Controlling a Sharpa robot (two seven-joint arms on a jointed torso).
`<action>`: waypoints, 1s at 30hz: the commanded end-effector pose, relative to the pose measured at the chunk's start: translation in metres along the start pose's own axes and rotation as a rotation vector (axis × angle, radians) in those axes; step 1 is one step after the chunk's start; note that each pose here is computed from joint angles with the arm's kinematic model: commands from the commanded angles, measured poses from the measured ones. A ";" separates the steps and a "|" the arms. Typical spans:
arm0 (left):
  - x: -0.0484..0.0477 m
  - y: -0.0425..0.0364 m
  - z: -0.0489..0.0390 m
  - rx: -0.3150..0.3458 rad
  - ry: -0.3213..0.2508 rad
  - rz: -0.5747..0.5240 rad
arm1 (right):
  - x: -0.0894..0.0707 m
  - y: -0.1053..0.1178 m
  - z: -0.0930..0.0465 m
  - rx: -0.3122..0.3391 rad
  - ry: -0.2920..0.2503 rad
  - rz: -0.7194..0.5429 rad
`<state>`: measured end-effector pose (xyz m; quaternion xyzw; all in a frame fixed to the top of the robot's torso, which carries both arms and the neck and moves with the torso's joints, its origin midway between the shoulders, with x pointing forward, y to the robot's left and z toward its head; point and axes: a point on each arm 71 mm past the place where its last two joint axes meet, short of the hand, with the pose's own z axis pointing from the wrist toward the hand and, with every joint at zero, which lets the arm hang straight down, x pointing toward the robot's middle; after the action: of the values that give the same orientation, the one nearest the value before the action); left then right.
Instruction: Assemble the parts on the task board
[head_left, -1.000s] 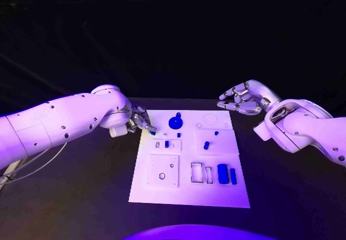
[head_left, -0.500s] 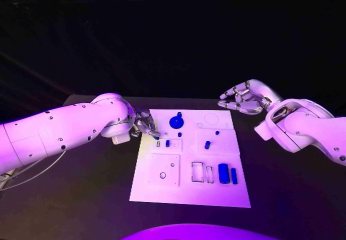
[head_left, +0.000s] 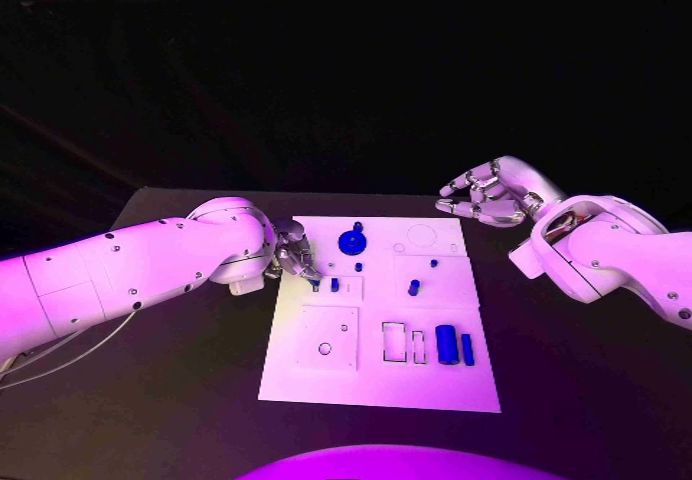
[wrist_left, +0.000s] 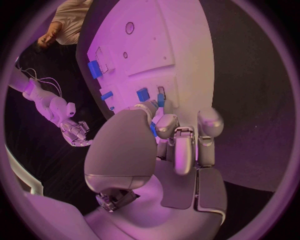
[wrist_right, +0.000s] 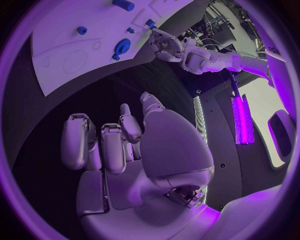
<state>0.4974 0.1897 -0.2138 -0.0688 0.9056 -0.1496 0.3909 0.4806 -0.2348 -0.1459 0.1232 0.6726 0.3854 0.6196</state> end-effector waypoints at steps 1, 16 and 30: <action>0.0006 -0.0008 0.0005 -0.011 -0.004 0.027 | 0.001 0.001 0.000 -0.012 0.008 -0.006; 0.0051 0.0003 0.0006 -0.029 0.040 0.058 | 0.001 0.001 0.000 -0.012 0.007 -0.006; 0.0075 -0.0018 0.0001 -0.022 0.060 0.075 | 0.001 0.001 0.000 -0.012 0.008 -0.006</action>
<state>0.4943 0.1872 -0.2164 -0.0472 0.9152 -0.1340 0.3772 0.4806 -0.2349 -0.1459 0.1230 0.6725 0.3855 0.6197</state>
